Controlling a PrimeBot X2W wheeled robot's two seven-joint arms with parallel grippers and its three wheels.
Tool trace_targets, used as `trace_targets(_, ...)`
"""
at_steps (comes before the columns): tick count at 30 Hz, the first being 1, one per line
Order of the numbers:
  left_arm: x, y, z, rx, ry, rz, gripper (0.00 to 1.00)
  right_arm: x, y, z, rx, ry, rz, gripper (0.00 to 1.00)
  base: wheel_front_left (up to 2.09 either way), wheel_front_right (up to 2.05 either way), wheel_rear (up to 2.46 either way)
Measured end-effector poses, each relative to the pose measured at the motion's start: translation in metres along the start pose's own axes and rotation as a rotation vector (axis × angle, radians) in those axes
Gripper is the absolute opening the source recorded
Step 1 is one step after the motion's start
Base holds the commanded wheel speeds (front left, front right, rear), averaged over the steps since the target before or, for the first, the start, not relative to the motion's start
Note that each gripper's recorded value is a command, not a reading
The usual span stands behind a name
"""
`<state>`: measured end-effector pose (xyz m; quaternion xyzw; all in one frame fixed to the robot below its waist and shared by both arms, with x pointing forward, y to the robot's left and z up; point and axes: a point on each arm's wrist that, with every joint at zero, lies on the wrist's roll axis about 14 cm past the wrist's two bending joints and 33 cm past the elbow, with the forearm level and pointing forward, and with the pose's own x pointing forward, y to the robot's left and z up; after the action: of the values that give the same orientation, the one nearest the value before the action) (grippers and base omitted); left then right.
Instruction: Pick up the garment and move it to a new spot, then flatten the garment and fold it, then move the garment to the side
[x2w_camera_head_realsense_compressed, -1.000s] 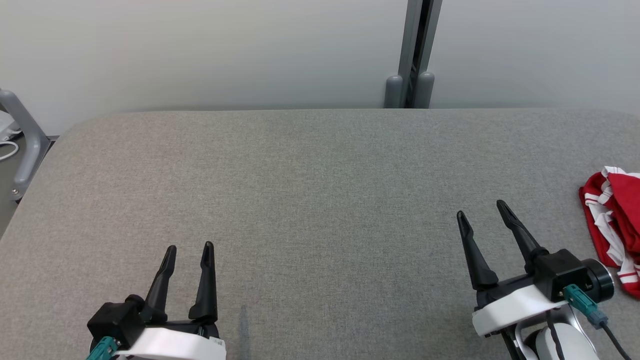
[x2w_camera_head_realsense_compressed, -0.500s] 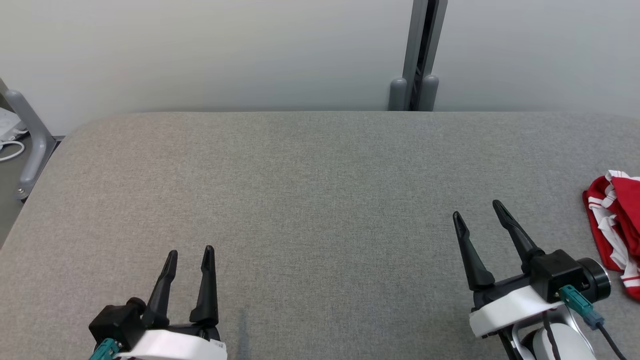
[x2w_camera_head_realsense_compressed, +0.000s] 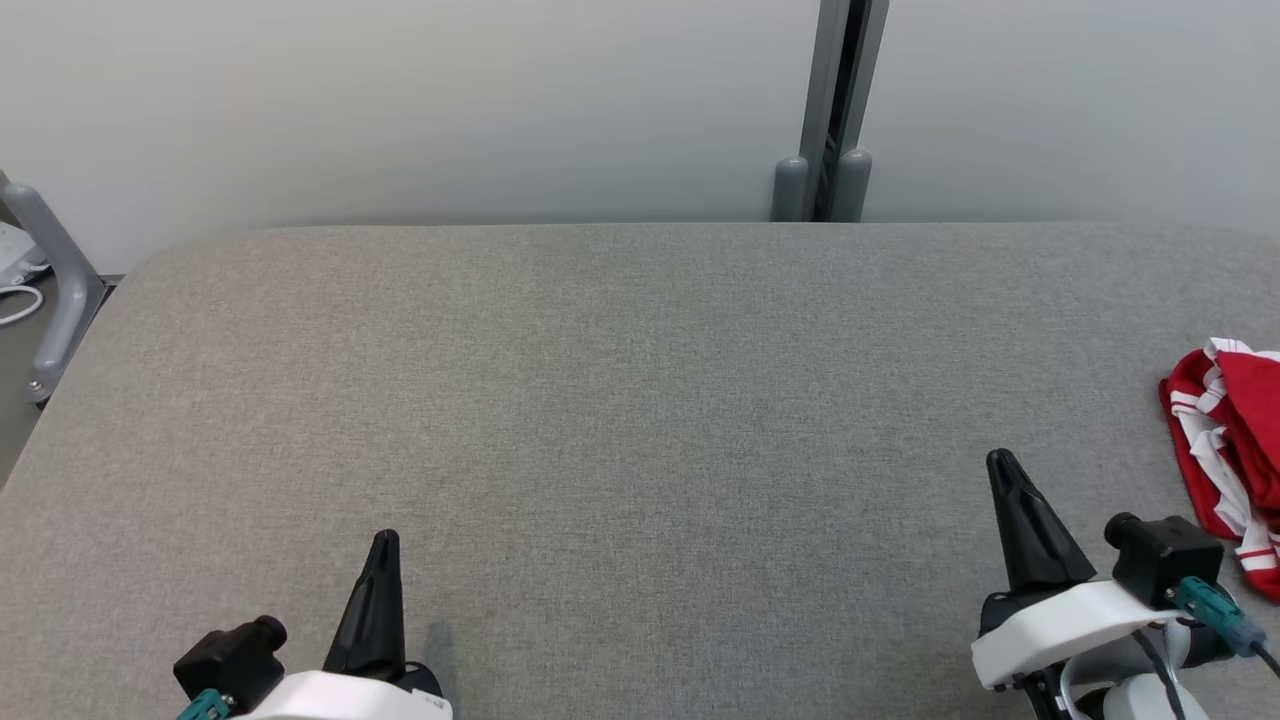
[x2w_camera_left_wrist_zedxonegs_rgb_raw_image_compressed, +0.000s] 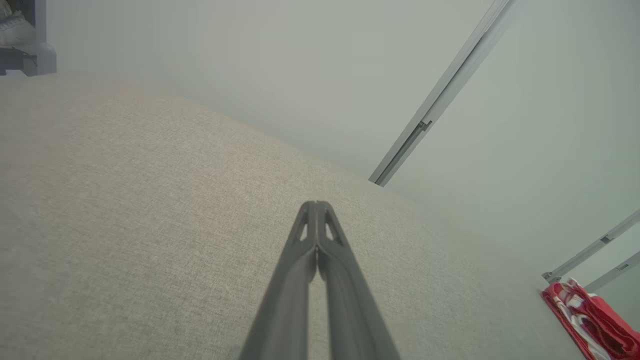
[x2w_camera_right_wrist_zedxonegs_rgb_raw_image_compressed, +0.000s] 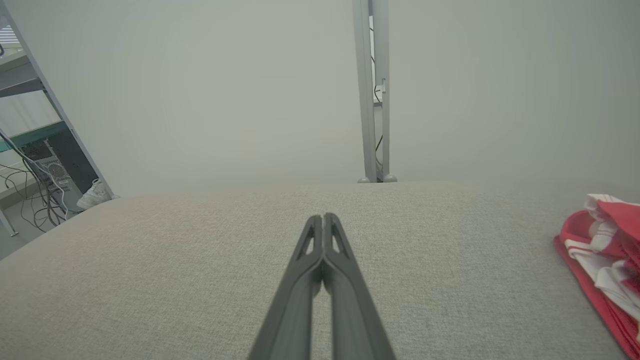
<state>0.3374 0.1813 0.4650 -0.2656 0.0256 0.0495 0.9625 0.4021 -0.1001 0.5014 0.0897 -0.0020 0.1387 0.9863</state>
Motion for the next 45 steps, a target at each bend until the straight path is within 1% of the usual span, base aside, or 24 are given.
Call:
trace_targets(10,0.011,-0.005,-0.001,-0.145,0.018,-0.004,0.00,-0.004,-0.028,0.000,0.188,0.016,-0.102,0.00,0.00,0.00,0.00)
trace_targets(21,0.021,-0.012,0.000,-0.282,0.035,-0.013,0.00,-0.011,-0.052,0.001,0.376,0.016,-0.185,0.00,0.00,0.00,0.00)
trace_targets(32,0.030,-0.020,0.002,-0.405,0.046,-0.027,0.00,-0.017,-0.072,0.001,0.545,0.002,-0.245,0.00,0.00,0.00,0.00)
trace_targets(45,0.039,-0.030,0.004,-0.533,0.061,-0.050,0.00,-0.025,-0.090,0.004,0.722,-0.028,-0.290,0.00,0.00,0.00,0.00)
